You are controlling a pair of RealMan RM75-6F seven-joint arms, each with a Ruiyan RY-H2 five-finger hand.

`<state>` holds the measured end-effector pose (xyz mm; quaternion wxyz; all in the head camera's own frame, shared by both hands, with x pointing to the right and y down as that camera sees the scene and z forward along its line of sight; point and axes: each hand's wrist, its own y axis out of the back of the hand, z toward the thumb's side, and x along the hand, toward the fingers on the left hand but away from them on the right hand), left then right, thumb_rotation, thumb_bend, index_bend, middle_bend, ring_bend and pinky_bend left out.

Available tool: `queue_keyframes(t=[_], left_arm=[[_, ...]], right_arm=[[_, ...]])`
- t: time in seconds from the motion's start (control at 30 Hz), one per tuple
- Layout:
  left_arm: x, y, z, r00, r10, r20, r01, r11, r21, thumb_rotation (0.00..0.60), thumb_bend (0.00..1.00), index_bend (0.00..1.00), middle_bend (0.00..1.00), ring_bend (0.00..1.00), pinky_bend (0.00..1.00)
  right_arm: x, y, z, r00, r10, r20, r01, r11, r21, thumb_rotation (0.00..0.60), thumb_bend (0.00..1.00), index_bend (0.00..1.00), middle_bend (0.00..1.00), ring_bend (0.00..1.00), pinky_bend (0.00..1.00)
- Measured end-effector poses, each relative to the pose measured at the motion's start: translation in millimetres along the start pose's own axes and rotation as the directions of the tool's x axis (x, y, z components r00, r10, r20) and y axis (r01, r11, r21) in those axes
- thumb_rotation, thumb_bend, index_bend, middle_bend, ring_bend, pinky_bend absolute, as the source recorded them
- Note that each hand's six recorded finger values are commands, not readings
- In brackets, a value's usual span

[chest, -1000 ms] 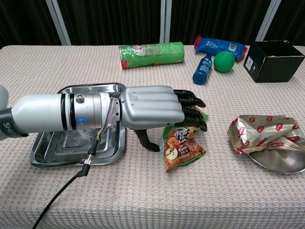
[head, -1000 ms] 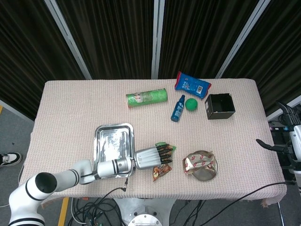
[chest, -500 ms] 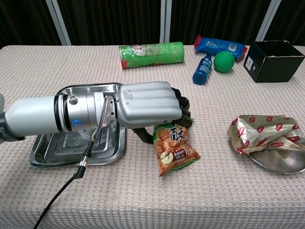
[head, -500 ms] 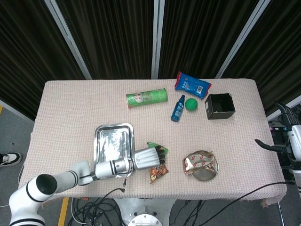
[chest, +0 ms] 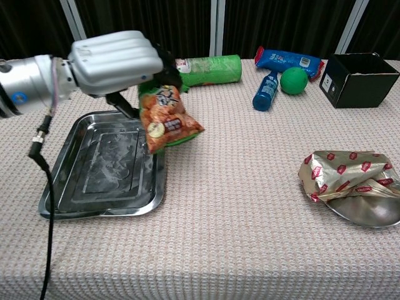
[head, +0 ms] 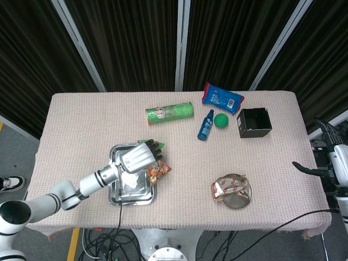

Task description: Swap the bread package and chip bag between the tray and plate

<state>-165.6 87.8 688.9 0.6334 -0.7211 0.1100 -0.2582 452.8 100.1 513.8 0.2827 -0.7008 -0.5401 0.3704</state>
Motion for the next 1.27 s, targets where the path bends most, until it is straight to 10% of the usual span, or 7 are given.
queue_keyframes(t=[0.23,0.5,0.87,1.0,1.27], left_arm=[[-67.4,-30.4,-7.1,0.992,-0.108,-0.067,0.107,0.994,-0.027,0.600,0.33,0.50,0.48,0.31,0.39],[-90.5,-40.8,-8.0,0.987,-0.133,-0.086,0.128,0.990,-0.059,0.600,0.12,0.08,0.10,0.06,0.17],[-122.7,-18.3,-39.0,0.967,-0.115,-0.227,0.107,0.993,-0.045,0.600,0.10,0.07,0.09,0.05,0.16],[-178.2,-15.7,-52.6,0.893,-0.157,-0.421,0.109,0.985,-0.136,0.600,0.10,0.08,0.09,0.05,0.16],[-304.6,-12.6,-46.8,0.628,-0.246,-0.738,0.031,0.956,-0.293,0.600,0.10,0.08,0.09,0.05,0.16]], right_arm=[[-1.4,-3.7,2.5,1.000,0.005,0.000,-0.005,1.000,0.000,0.600,0.00,0.00,0.05,0.00,0.00],[-2.1,-5.6,4.7,1.000,0.005,0.002,-0.005,1.000,0.006,0.600,0.00,0.00,0.05,0.00,0.00],[15.2,-10.4,-5.2,1.000,0.005,0.024,-0.007,0.997,0.082,0.600,0.01,0.00,0.01,0.00,0.00],[39.5,-27.8,-22.8,0.999,0.006,0.054,-0.015,0.984,0.176,0.600,0.05,0.00,0.00,0.00,0.00],[104.1,-71.4,-65.4,0.986,0.050,0.160,-0.092,0.958,0.272,0.600,0.08,0.00,0.00,0.00,0.00]])
